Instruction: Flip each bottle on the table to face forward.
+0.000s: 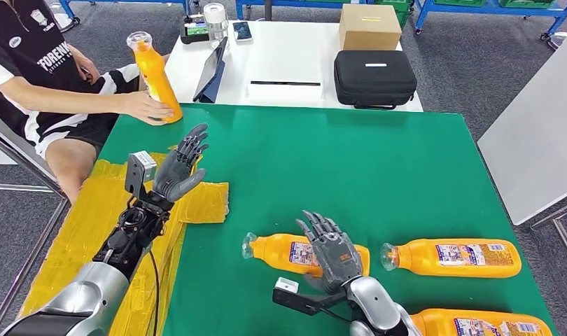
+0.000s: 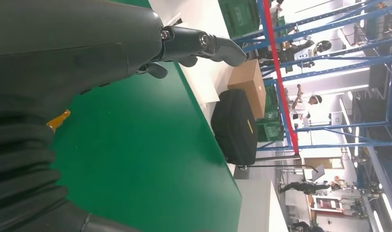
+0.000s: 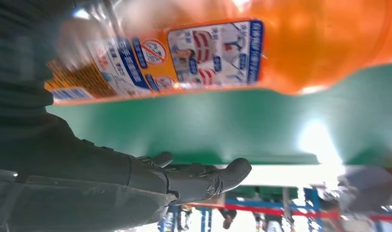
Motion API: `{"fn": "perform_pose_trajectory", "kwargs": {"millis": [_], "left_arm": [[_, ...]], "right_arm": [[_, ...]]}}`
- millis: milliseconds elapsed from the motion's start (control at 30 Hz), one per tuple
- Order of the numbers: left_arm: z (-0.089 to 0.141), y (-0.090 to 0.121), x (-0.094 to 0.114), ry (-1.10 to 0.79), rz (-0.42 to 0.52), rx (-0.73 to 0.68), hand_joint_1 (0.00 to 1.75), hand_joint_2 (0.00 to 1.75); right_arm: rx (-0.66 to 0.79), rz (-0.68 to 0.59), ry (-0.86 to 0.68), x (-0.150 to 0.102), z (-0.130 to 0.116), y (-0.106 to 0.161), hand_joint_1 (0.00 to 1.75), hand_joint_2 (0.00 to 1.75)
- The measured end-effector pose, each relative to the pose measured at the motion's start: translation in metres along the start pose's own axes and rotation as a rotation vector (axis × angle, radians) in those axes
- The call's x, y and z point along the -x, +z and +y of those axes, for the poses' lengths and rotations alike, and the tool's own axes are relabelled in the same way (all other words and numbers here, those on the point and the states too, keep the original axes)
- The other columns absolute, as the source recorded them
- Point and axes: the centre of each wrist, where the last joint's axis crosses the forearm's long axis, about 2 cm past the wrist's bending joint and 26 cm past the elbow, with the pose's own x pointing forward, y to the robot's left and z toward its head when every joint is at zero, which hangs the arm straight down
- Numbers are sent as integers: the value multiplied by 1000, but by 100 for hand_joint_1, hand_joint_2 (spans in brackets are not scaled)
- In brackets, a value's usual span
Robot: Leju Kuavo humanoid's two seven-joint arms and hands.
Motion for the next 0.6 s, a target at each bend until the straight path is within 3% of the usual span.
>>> {"fn": "perform_pose_trajectory", "kwargs": {"millis": [267, 600], "left_arm": [[3, 8, 4, 7, 14, -17, 0, 175], [6, 12, 5, 5, 20, -24, 0, 175]], "right_arm": [[-137, 36, -42, 13, 5, 8, 0, 175], [-151, 58, -44, 20, 7, 10, 0, 175]]}}
